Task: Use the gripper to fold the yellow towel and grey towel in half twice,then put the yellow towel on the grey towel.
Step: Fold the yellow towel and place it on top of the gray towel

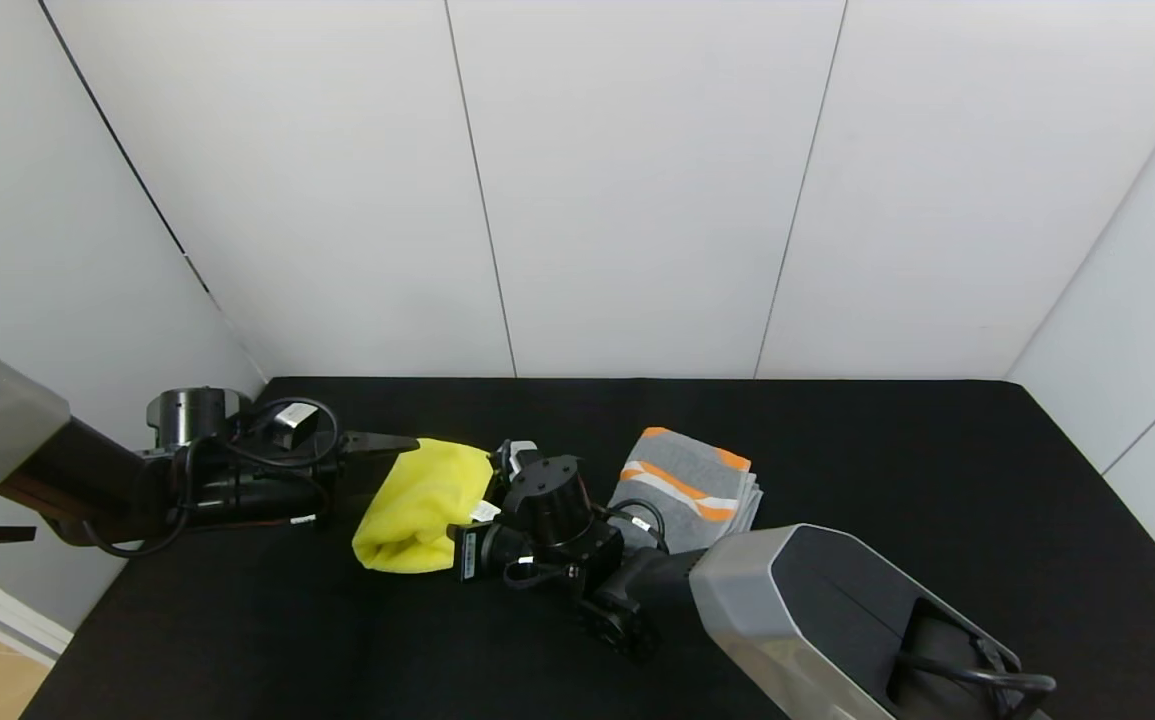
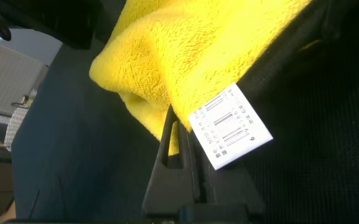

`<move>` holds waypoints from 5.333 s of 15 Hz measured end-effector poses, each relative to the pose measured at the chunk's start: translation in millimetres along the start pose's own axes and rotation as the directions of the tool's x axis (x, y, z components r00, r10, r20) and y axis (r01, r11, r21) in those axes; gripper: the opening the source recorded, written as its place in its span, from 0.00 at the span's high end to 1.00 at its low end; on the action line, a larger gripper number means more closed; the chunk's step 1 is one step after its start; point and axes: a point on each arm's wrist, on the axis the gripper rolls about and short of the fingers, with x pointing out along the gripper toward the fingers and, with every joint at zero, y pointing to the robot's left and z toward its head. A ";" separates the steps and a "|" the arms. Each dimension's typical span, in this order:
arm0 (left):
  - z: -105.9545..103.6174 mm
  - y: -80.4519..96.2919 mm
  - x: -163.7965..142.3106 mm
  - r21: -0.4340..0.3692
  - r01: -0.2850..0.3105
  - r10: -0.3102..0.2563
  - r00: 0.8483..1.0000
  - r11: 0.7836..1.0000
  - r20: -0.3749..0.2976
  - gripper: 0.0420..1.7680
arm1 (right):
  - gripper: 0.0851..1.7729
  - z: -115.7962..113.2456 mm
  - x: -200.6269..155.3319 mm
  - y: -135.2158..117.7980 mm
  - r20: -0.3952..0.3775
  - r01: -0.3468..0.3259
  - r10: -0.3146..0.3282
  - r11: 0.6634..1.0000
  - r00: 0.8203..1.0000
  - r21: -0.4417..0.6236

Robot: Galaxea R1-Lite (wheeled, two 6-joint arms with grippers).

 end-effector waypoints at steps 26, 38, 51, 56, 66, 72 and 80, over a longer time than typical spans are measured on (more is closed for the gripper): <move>-3.0 -4.6 -3.9 0.039 0.002 -0.002 1.000 0.999 0.003 0.95 | 0.96 5.5 -2.0 3.8 0.013 -0.001 0.002 1.000 1.000 -0.030; -11.8 -111.7 -17.5 0.174 0.100 -0.103 0.995 0.980 0.009 0.95 | 0.96 83.7 -76.6 21.0 0.084 0.040 -0.034 0.997 0.996 -0.064; -45.9 -168.3 68.1 0.253 0.250 -0.198 0.956 0.934 -0.215 0.95 | 0.96 107.5 -198.5 -15.5 0.176 0.180 -0.171 0.983 0.969 -0.032; -47.4 -166.6 97.2 0.257 0.259 -0.196 0.949 0.931 -0.247 0.95 | 0.96 97.8 -215.2 -28.8 0.185 0.211 -0.205 0.977 0.961 -0.016; -53.7 -142.3 144.3 0.221 0.253 -0.178 0.934 0.942 -0.309 0.95 | 0.96 63.2 -232.3 -44.0 0.157 0.240 -0.237 0.971 0.959 0.004; -68.2 -130.9 157.9 0.192 0.225 -0.151 0.928 0.955 -0.340 0.95 | 0.96 44.8 -242.8 -44.3 0.132 0.244 -0.243 0.970 0.961 0.008; -75.9 -123.7 162.3 0.316 0.257 -0.135 0.923 0.913 -0.360 0.95 | 0.96 27.5 -240.8 -55.5 0.109 0.256 -0.259 0.966 0.960 0.041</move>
